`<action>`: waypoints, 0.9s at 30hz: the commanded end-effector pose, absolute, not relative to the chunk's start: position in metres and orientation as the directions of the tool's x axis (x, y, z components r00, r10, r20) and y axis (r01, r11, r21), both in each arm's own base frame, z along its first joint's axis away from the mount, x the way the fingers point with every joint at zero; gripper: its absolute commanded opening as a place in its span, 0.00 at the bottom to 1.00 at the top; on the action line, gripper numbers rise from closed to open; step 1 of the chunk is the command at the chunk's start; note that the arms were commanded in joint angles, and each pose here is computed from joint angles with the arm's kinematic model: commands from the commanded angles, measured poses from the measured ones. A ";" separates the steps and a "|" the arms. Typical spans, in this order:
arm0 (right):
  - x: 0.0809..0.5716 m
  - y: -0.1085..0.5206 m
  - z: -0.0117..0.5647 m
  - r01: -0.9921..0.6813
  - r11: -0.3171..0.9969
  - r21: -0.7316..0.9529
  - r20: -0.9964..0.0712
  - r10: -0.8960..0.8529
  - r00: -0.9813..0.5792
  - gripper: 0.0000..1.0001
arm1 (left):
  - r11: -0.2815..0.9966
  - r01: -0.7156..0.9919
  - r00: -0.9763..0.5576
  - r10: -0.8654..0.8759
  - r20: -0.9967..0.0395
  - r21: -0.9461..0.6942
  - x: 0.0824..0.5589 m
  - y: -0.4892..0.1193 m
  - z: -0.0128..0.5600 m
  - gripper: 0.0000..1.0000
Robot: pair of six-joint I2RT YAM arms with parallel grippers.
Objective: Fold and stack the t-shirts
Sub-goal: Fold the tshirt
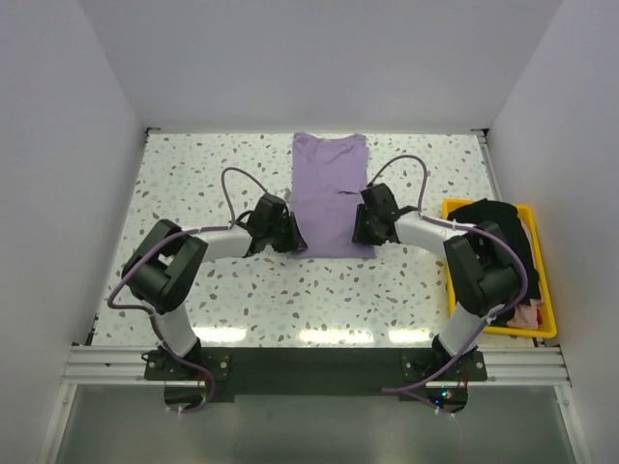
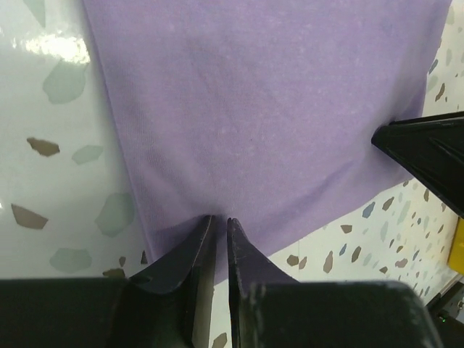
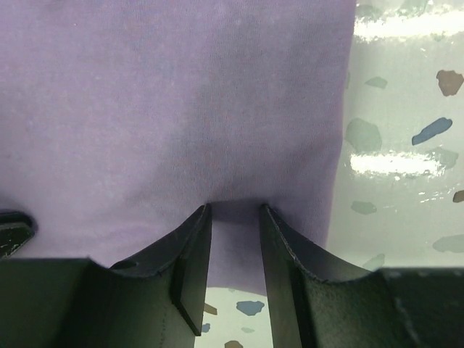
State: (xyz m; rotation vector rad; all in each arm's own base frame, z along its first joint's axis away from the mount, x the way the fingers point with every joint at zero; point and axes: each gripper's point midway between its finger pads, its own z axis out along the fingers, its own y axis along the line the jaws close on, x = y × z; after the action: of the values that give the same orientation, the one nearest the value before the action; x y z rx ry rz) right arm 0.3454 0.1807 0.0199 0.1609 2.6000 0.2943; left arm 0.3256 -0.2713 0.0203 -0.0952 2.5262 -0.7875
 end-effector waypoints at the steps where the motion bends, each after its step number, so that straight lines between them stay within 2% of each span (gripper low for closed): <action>1: 0.297 0.159 -0.015 0.081 0.989 0.126 -0.368 0.123 -0.922 0.37 | 0.859 0.045 -0.874 -0.214 -0.437 -0.510 0.312 -0.260 0.015 0.16; 6: 0.267 0.165 -0.021 0.056 0.991 0.122 -0.333 0.094 -0.938 0.37 | 0.873 -0.003 -0.885 -0.230 -0.404 -0.489 0.287 -0.243 0.005 0.10; 19: 0.198 0.176 -0.013 -0.042 0.992 0.116 -0.286 -0.007 -0.958 0.37 | 0.864 -0.037 -0.893 -0.254 -0.371 -0.502 0.224 -0.218 0.012 0.09; 22: 0.190 0.170 -0.004 -0.042 0.992 0.116 -0.288 -0.007 -0.958 0.38 | 0.871 -0.031 -0.891 -0.246 -0.381 -0.490 0.218 -0.211 0.018 0.11; 27: 0.180 0.164 0.029 -0.044 0.987 0.152 -0.311 0.006 -0.950 0.40 | 0.893 0.031 -0.874 -0.194 -0.446 -0.449 0.227 -0.208 0.050 0.21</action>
State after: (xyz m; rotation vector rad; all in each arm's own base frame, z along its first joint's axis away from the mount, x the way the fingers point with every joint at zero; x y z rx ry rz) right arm 0.2111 0.1865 0.0214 -0.0420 2.7291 0.2884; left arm 0.2176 -0.2109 0.0248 -0.1728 2.6091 -0.6631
